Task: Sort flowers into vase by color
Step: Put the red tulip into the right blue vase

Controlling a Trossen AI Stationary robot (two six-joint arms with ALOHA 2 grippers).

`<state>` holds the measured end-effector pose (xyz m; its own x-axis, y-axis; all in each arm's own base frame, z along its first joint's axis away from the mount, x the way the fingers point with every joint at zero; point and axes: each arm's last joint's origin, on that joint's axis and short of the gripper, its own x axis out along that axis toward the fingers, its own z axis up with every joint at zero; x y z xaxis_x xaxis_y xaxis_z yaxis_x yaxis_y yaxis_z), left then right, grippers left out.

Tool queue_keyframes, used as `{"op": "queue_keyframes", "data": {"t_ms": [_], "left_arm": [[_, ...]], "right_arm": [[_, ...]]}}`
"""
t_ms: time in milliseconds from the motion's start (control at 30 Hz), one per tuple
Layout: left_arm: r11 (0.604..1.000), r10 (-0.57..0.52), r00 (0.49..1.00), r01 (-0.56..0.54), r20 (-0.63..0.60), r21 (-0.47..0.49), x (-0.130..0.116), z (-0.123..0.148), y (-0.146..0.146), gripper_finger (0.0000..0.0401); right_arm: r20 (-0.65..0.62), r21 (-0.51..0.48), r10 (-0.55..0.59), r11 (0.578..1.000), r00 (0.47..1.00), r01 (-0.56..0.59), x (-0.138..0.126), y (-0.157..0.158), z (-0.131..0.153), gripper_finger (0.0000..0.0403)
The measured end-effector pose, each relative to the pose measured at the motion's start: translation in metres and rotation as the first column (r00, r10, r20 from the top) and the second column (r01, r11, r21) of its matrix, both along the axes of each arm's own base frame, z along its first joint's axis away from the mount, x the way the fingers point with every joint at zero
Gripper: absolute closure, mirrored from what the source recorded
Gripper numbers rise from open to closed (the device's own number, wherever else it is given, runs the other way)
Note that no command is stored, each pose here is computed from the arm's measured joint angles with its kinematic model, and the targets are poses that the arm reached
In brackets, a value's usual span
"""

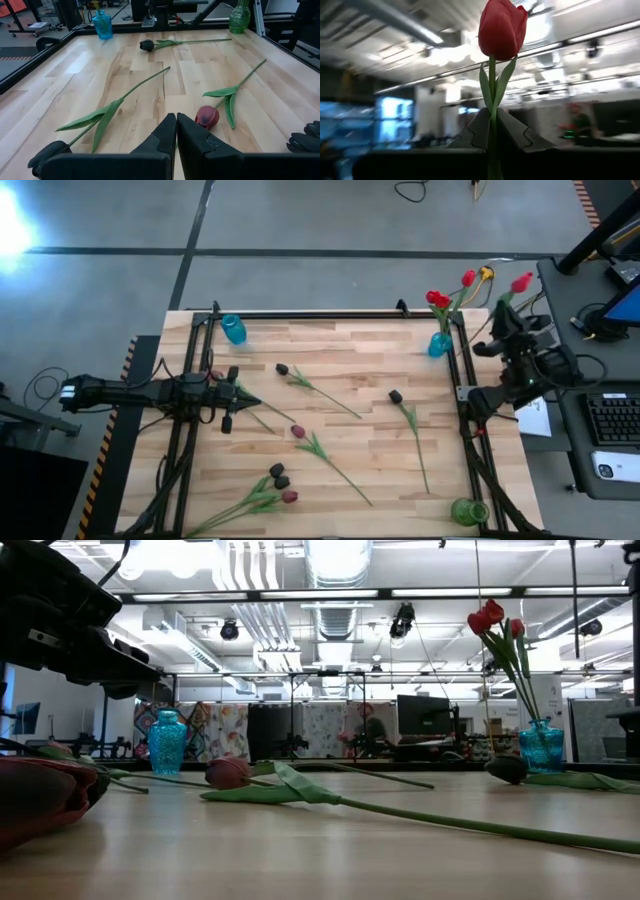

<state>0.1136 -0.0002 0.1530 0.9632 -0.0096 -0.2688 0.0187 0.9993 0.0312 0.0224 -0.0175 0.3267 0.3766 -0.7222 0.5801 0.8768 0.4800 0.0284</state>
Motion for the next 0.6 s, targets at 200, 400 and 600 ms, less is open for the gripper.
{"op": "queue_keyframes", "data": {"t_ms": [200,400,600], "left_arm": [[1.000,0.000,1.000,0.000,0.000,0.000,0.000,0.000,0.000,0.0401],[1.000,0.000,1.000,0.000,0.000,0.000,0.000,0.000,0.000,0.0401],[1.000,0.000,1.000,0.000,-0.001,0.000,0.000,0.000,0.000,0.0401]], "right_arm": [[0.104,-0.004,-0.191,0.981,0.976,0.193,-0.010,-0.004,-0.028,0.0390],[0.030,-0.021,-0.267,0.963,0.963,0.268,0.009,-0.004,-0.039,0.0391],[-0.067,-0.029,-0.402,0.916,0.913,0.401,0.034,-0.013,-0.029,0.0391]]}}
